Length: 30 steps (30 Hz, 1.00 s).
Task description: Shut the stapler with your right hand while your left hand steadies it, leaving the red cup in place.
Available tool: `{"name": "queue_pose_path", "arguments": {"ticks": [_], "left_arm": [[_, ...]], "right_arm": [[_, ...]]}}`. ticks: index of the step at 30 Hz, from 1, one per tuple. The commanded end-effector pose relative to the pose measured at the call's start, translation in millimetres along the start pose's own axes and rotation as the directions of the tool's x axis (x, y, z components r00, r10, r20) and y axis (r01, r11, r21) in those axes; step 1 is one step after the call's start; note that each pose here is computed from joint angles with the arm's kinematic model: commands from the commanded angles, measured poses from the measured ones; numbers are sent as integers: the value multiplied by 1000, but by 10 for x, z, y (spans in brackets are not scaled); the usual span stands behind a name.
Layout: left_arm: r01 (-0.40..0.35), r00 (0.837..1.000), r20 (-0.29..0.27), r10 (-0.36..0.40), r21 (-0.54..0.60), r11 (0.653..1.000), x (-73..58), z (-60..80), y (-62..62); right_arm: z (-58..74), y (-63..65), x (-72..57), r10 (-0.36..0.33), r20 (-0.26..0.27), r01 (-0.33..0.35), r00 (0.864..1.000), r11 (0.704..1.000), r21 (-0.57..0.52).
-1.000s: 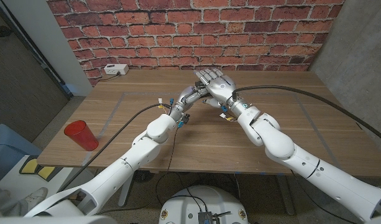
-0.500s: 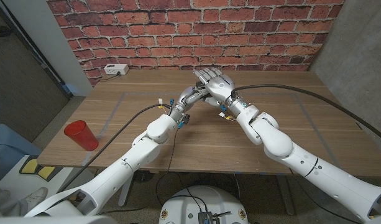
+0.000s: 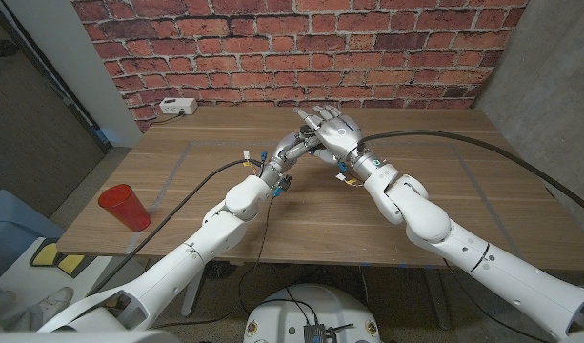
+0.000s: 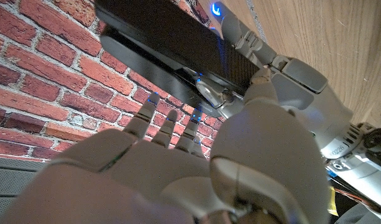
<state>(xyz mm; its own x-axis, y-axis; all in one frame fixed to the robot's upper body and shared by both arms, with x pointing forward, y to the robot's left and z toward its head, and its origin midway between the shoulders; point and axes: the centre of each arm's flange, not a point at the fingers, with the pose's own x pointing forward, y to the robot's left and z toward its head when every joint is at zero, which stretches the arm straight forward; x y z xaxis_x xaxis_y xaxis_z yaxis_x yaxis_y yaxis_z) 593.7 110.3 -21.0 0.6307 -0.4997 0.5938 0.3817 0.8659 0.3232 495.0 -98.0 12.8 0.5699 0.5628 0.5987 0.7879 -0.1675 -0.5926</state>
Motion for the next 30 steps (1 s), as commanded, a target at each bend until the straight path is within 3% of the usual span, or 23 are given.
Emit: {"name": "queue_pose_path", "arguments": {"ticks": [1,30], "left_arm": [[-1,1000,-1,1,-1,1000,-4,-9,-9],[3,1000,1,-3,1,1000,-27,-5,-29]], "right_arm": [[12,5,-25,-19,-6,19,1000,1000,11],[14,55,-20,26,-33,-27,999,998,-52]]}}
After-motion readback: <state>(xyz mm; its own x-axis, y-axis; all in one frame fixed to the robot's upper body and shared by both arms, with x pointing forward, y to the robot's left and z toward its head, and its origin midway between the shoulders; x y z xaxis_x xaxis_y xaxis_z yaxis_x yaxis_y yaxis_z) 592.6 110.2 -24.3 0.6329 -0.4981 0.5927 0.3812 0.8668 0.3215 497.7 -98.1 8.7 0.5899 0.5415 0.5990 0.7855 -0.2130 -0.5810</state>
